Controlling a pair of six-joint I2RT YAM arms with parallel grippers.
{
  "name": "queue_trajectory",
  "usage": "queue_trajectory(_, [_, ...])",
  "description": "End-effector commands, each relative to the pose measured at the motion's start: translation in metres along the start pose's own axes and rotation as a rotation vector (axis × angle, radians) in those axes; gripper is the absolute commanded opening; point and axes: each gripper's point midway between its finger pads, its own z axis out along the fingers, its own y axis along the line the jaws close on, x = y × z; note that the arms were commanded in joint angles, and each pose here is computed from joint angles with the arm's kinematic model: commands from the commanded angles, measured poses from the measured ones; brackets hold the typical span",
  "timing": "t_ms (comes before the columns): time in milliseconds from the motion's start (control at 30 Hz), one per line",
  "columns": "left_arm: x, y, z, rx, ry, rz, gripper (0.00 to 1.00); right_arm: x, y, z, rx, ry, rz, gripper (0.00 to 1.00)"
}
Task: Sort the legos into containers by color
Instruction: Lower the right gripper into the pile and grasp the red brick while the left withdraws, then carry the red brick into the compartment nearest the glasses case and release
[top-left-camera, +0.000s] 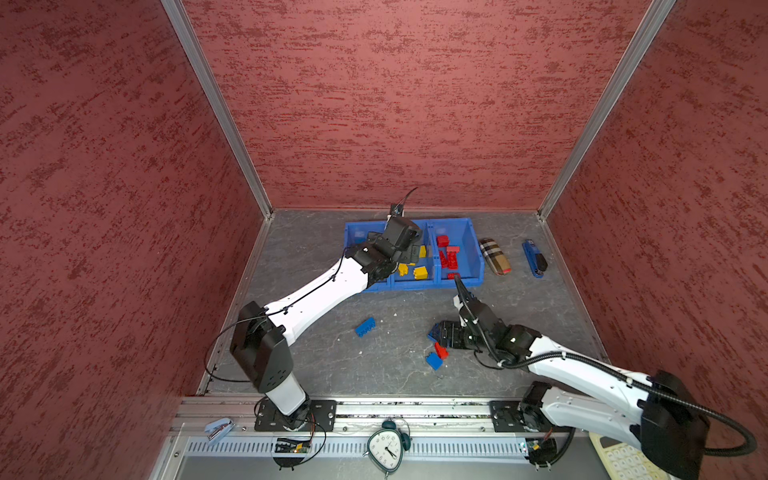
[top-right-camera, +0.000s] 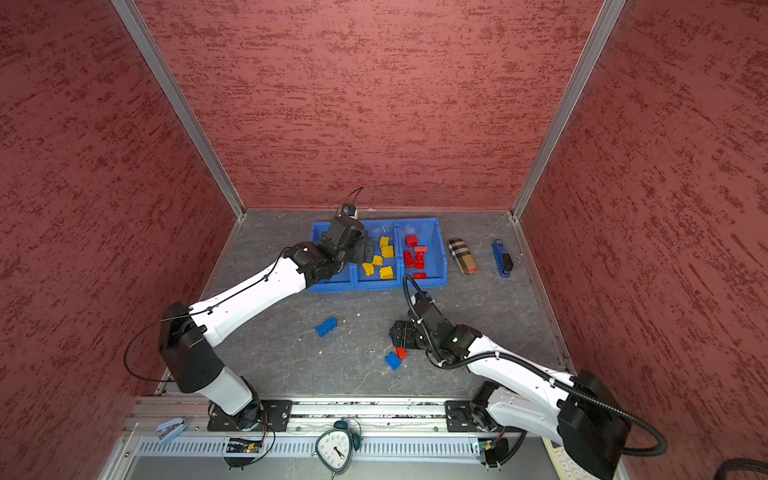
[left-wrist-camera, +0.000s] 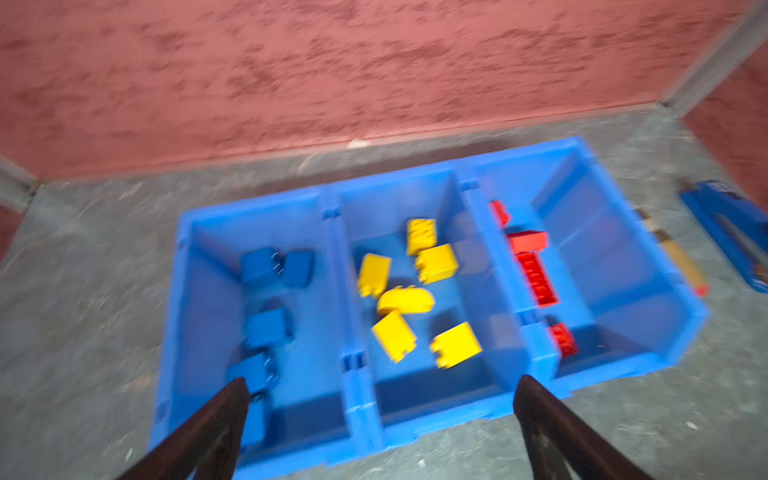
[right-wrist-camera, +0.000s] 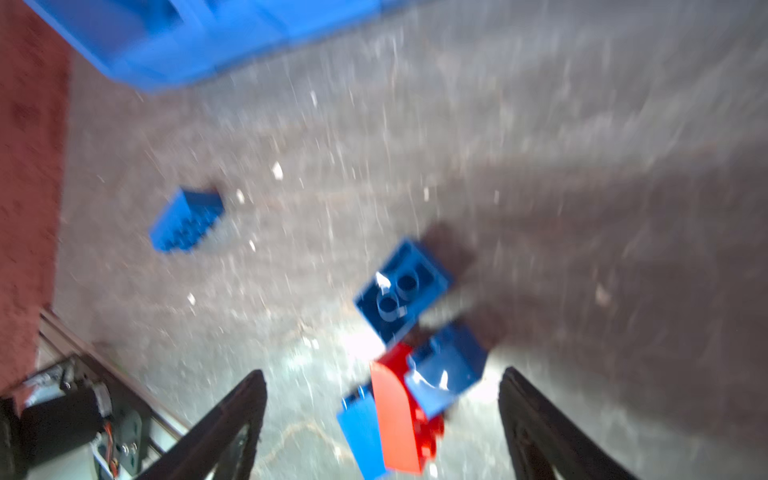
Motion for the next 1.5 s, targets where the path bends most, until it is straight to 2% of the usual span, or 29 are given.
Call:
queue_trajectory(0, [-0.006, 0.026, -0.016, -0.058, -0.094, -0.146, 0.99, 0.021, -0.014, 0.004, 0.102, 0.049, 0.057, 0.8])
queue_trajectory(167, [-0.004, 0.062, -0.033, -0.096, -0.172, -0.277, 0.99, 0.045, -0.013, 0.018, 0.148, 0.117, -0.021, 0.68])
queue_trajectory(300, [-0.003, 0.077, -0.042, -0.104, -0.211, -0.345, 1.0, 0.043, -0.011, 0.027, 0.198, 0.118, -0.097, 0.58])
queue_trajectory(433, [0.0, 0.083, -0.042, -0.116, -0.212, -0.358, 0.99, 0.03, -0.013, 0.034, 0.276, 0.083, -0.167, 0.5])
queue_trajectory(633, [0.004, 0.082, -0.039, -0.125, -0.19, -0.35, 0.99, 0.029, -0.015, 0.033, 0.3, 0.074, -0.177, 0.33])
queue_trajectory(733, [0.004, 0.082, -0.037, -0.127, -0.189, -0.351, 1.0, 0.027, -0.016, 0.027, 0.295, 0.056, -0.199, 0.27])
queue_trajectory(800, [0.005, 0.081, -0.035, -0.123, -0.186, -0.35, 0.99, 0.018, -0.002, 0.022, 0.239, 0.024, -0.234, 0.25])
queue_trajectory(933, [0.002, 0.082, -0.035, -0.137, -0.192, -0.319, 0.99, -0.013, 0.041, 0.007, 0.07, -0.063, -0.256, 0.21])
queue_trajectory(1067, [-0.008, 0.086, -0.039, -0.157, -0.221, -0.299, 0.99, -0.051, 0.058, -0.01, 0.028, -0.154, -0.275, 0.18])
queue_trajectory(1200, [-0.008, 0.078, -0.037, -0.109, -0.231, -0.288, 0.99, -0.103, 0.049, -0.023, 0.035, -0.273, -0.252, 0.18])
queue_trajectory(1367, [-0.009, 0.061, -0.034, -0.032, -0.225, -0.186, 1.0, -0.183, 0.017, -0.042, 0.071, -0.487, -0.173, 0.18])
queue_trajectory(1467, [-0.008, 0.055, -0.035, 0.009, -0.23, -0.174, 0.99, -0.228, 0.005, -0.047, -0.026, -0.59, -0.076, 0.18])
